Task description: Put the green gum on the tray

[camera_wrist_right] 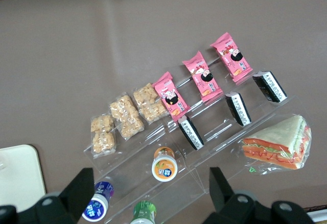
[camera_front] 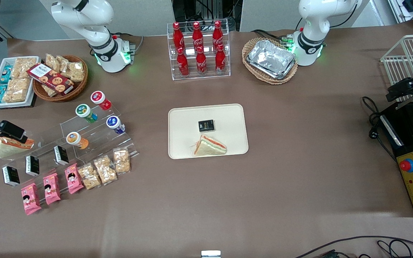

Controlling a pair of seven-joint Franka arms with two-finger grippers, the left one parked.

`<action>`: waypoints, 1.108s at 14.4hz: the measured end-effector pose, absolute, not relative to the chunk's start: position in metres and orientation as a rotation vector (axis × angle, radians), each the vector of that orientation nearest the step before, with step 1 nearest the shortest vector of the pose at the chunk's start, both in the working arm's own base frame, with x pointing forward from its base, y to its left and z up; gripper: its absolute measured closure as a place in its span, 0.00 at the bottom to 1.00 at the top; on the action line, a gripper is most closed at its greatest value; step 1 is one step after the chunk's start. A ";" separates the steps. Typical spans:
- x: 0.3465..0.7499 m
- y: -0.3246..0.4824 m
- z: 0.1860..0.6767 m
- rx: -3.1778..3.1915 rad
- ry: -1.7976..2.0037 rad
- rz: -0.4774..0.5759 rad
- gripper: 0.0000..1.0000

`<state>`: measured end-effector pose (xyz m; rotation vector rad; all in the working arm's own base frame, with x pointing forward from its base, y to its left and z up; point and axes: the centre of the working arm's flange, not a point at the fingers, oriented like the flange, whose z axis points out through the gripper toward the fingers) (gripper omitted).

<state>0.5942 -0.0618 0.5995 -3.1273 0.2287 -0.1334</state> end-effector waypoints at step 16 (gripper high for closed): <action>0.587 -0.058 0.585 -3.128 0.216 -0.010 0.00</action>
